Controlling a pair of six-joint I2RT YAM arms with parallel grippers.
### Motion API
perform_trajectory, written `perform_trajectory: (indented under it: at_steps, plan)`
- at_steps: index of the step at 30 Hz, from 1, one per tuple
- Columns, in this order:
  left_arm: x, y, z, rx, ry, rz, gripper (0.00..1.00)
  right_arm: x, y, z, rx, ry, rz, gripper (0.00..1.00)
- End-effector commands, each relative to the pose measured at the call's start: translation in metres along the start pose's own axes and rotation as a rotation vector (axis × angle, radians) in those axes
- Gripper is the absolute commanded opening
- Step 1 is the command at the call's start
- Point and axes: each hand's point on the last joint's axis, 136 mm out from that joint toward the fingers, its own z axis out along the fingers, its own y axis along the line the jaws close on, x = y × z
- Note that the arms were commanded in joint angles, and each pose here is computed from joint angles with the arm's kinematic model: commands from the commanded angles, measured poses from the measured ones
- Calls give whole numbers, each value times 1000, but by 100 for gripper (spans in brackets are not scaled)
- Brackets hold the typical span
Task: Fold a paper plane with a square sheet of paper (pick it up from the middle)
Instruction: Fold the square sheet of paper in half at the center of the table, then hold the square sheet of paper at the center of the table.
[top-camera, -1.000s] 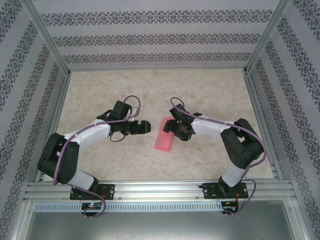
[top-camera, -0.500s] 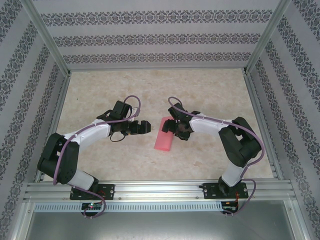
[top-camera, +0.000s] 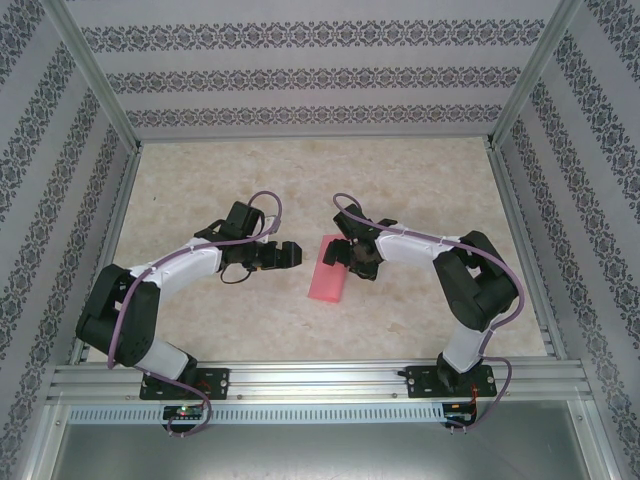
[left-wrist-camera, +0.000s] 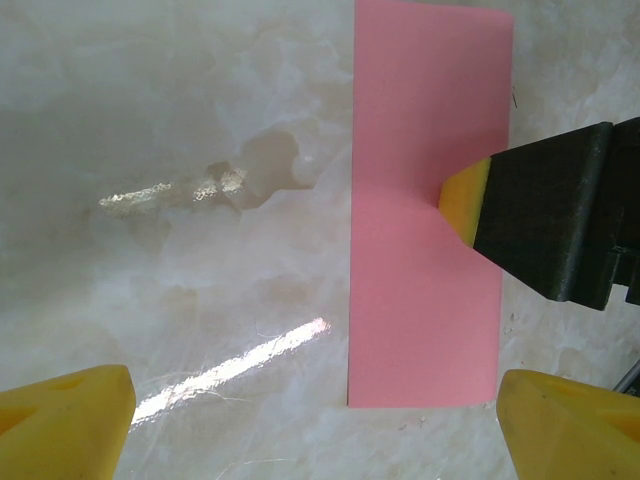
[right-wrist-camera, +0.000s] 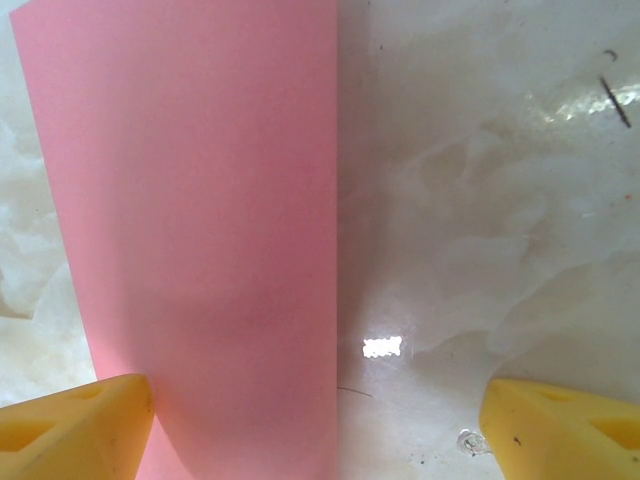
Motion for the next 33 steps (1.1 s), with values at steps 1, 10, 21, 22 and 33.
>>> perform_trajectory:
  at_steps: [1, 10, 21, 22, 33]
  plan:
    - [-11, -17, 0, 46, -22, 58, 94, 19, -29, 27, 113, 57, -5, 87]
    - [-10, -16, 2, 45, -16, 54, 94, 19, -31, 30, 119, 60, -6, 85]
    - [-11, -26, 11, 83, 11, 34, 81, 23, -37, 38, 149, 71, 1, 84]
    - [-12, -27, 13, 86, 18, 31, 77, 23, -37, 38, 152, 72, -2, 83]
    - [-9, -45, 56, 114, 142, -22, 17, 27, -43, 43, 174, 84, -1, 83]
